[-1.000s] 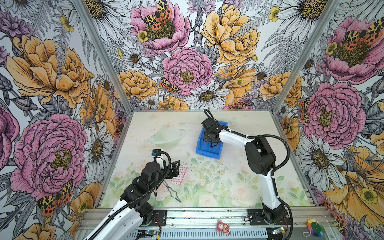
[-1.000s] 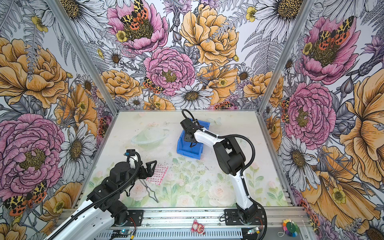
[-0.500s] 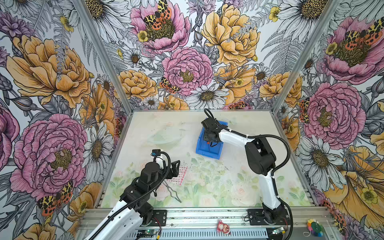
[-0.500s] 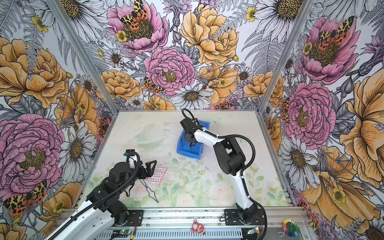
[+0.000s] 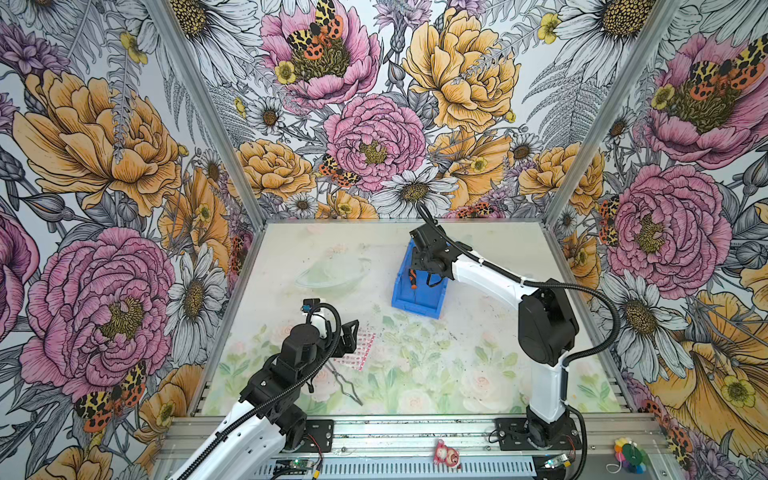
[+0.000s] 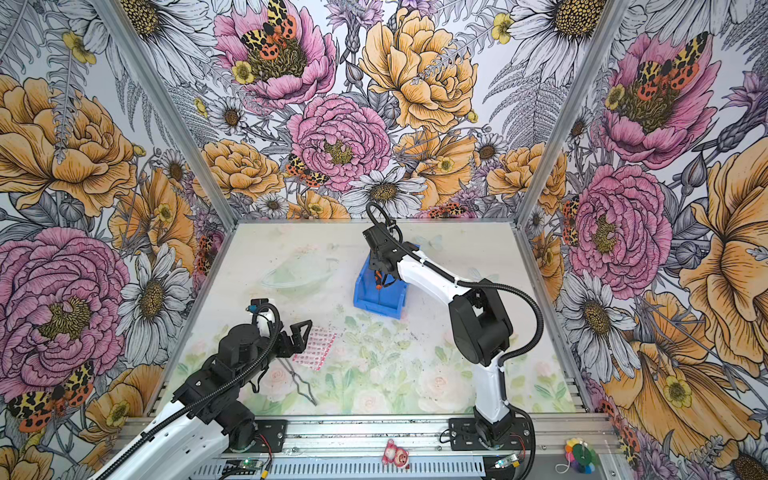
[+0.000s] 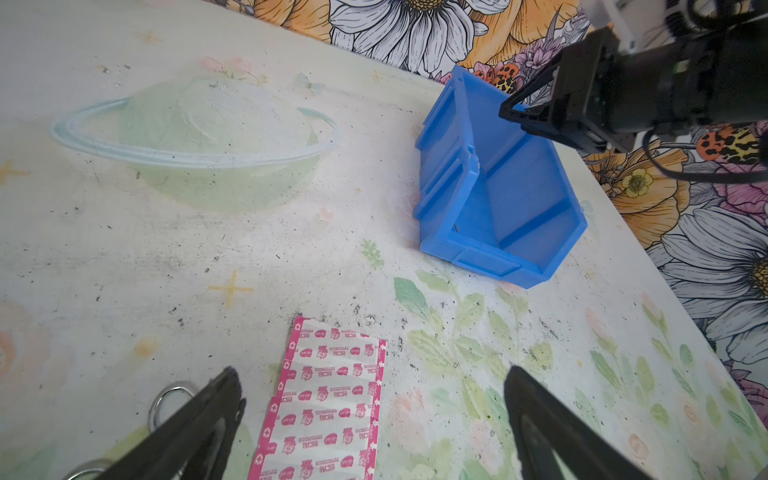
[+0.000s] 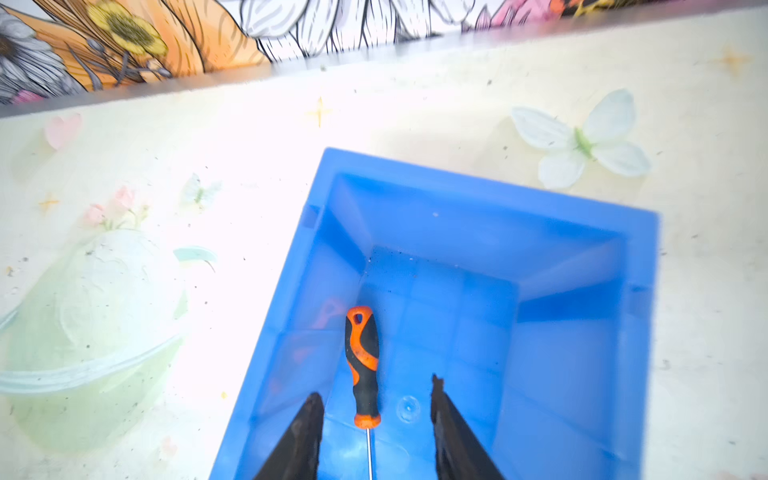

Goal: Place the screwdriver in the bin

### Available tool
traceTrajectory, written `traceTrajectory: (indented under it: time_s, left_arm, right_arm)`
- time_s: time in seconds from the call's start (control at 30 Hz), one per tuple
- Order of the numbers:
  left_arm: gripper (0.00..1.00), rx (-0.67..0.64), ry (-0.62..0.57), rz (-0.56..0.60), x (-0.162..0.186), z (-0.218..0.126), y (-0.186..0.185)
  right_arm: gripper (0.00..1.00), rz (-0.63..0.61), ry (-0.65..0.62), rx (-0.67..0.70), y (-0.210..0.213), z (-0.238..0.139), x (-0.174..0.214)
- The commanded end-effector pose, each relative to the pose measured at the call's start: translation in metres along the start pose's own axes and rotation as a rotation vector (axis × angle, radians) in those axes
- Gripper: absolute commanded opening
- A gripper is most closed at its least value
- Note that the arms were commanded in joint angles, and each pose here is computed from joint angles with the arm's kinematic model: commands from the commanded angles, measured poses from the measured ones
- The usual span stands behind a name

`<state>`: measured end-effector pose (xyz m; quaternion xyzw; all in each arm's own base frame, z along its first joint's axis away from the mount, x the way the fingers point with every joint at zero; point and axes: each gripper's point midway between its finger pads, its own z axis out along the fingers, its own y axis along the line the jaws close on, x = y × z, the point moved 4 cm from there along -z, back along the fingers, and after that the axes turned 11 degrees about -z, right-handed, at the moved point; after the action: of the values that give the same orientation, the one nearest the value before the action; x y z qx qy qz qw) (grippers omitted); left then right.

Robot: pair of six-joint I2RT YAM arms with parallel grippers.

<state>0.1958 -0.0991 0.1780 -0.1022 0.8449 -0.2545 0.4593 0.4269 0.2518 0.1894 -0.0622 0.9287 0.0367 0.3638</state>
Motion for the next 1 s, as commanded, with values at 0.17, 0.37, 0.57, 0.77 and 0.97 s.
traceTrajectory:
  time_s: [0.17,0.37,0.57,0.77,0.97]
  left_arm:
    - [0.99,-0.07,-0.096,0.057,-0.029,-0.002,0.0]
    - [0.99,-0.163,-0.138,0.037,-0.038,0.0,0.015]
    - [0.99,-0.159,-0.23,0.065,-0.047,-0.001,0.018]
    - [0.99,-0.278,-0.307,0.076,-0.065,-0.01,0.031]
    - [0.99,-0.325,-0.357,0.075,-0.083,-0.007,0.043]
  right_arm:
    - [0.72,-0.126,-0.154,0.013,-0.019,-0.075,-0.021]
    - [0.9,-0.221,-0.194,0.042,-0.044,-0.112,-0.01]
    - [0.99,-0.263,-0.212,0.134,-0.088,-0.138,0.016]
    - [0.99,-0.202,-0.242,0.22,-0.143,-0.162,0.043]
    - [0.99,0.002,-0.247,0.357,-0.209,-0.167,0.079]
